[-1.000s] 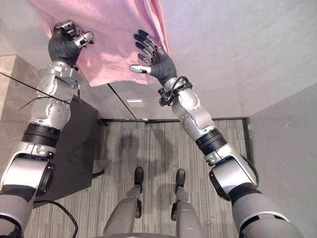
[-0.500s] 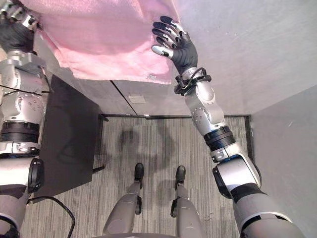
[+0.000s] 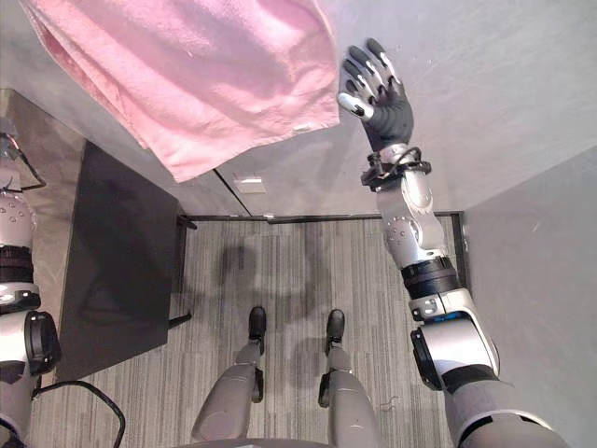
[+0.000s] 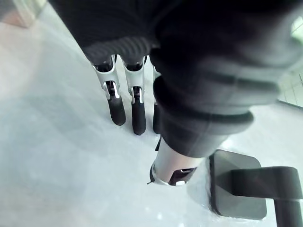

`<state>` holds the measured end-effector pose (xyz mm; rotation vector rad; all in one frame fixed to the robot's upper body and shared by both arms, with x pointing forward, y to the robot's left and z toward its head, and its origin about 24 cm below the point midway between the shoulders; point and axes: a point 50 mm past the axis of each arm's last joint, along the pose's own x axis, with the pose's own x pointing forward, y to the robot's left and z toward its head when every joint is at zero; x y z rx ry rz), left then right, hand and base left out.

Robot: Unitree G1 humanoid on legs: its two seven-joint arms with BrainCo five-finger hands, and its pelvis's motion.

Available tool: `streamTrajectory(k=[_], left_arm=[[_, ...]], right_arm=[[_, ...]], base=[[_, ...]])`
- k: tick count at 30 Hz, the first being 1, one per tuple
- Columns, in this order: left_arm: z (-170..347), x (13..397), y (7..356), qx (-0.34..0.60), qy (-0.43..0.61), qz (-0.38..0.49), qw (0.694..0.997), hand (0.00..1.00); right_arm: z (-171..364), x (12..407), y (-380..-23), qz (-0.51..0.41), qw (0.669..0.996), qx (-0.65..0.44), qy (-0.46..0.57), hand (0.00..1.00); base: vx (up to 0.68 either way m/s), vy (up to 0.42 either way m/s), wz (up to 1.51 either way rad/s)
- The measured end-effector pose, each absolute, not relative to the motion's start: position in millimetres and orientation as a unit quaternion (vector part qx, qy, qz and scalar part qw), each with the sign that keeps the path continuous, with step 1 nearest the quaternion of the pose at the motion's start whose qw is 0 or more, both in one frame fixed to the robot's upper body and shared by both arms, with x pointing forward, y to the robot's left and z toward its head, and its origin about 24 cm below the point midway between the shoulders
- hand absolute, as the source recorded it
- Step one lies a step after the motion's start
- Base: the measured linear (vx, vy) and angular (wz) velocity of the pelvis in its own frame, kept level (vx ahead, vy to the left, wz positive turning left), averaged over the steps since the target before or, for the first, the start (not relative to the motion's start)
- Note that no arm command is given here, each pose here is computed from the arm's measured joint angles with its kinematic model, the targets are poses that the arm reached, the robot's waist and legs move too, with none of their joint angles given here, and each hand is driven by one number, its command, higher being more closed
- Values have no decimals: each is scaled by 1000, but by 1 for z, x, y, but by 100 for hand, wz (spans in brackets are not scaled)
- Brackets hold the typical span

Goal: Organize washtable

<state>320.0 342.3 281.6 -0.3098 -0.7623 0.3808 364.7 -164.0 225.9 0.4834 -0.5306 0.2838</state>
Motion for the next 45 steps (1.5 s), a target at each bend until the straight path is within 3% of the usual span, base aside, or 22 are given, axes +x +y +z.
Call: streamTrajectory(k=[6,13,16,18,22,27,32,45], left_arm=[[265,314,352,-147,-350,203,903,0],[227,279,395,-158,-327,291,885,0],[232,267,402,-125,-332,301,885,0],[245,270,388,-91,-344,269,895,0],[257,282,335,-21,-359,151,921,0],[239,286,277,-37,-364,33,930,0],[219,285,235,-49,-333,-87,938,0],[170,295,208,-76,-227,-149,959,0]], right_arm=[[201,354,-193,86,930,257,-250,0],[132,312,-287,-132,927,282,-207,0],[123,302,-297,-159,926,279,-199,0],[125,299,-297,-152,927,275,-205,0],[159,300,-267,-59,929,255,-260,0],[192,304,-215,80,919,238,-305,0],[189,309,-171,181,916,223,-278,0],[163,309,-112,320,913,175,-183,0]], base=[[-62,-1,-4],[-38,12,-1],[-40,9,-3],[-73,-15,8],[-63,-2,21],[-12,12,16],[-11,10,3],[-16,-6,-5]])
